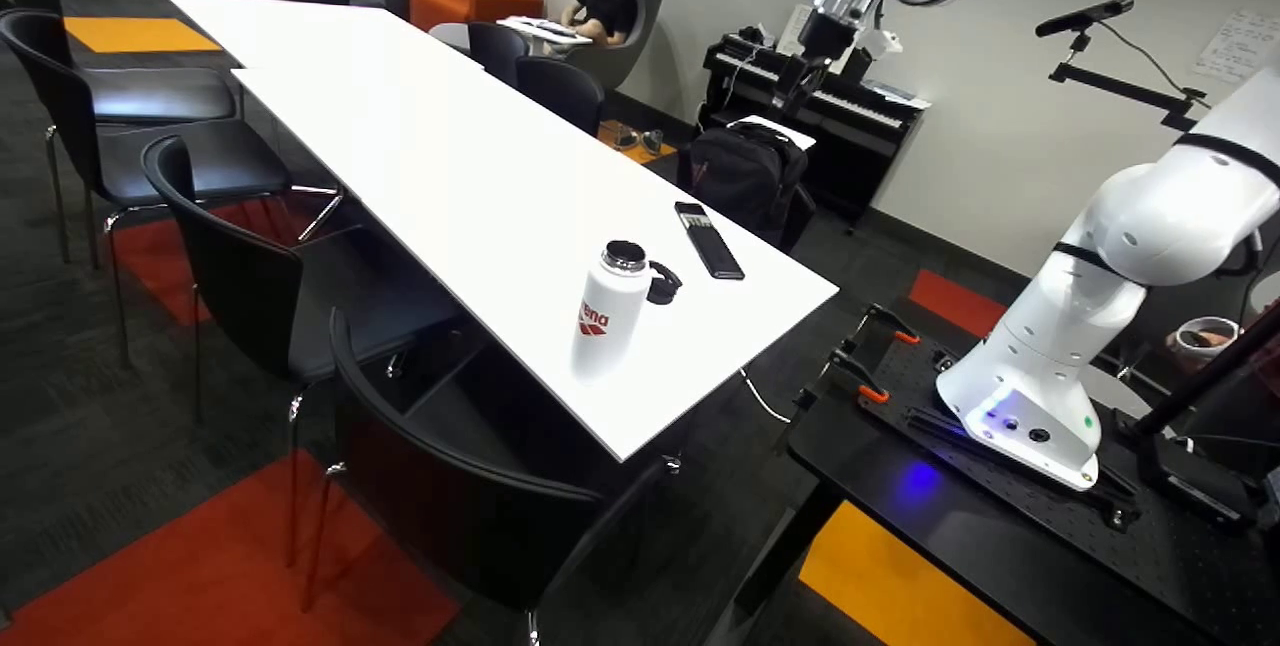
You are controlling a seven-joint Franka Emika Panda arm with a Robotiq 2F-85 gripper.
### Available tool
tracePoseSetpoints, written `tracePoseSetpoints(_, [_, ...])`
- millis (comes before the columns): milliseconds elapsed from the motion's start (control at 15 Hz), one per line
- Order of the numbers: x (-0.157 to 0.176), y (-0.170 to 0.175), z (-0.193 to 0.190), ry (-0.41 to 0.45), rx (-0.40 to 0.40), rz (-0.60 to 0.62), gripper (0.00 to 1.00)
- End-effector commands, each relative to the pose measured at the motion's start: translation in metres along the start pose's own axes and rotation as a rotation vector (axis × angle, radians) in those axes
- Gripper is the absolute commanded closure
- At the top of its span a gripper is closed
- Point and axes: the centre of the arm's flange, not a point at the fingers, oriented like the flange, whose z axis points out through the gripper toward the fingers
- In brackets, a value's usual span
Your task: Take the lid and put it on the bottle
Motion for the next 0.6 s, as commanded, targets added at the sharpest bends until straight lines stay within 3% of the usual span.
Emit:
tracePoseSetpoints(0, [0.04,-0.016,0.056,-0.067,-0.013,0.029,0.0])
tracePoseSetpoints(133, [0.019,-0.015,0.055,-0.074,-0.006,0.006,0.0])
tracePoseSetpoints(467, [0.023,-0.015,0.062,-0.087,-0.006,0.006,0.0])
tracePoseSetpoints(533, [0.032,-0.02,0.07,-0.097,-0.012,0.05,0.0])
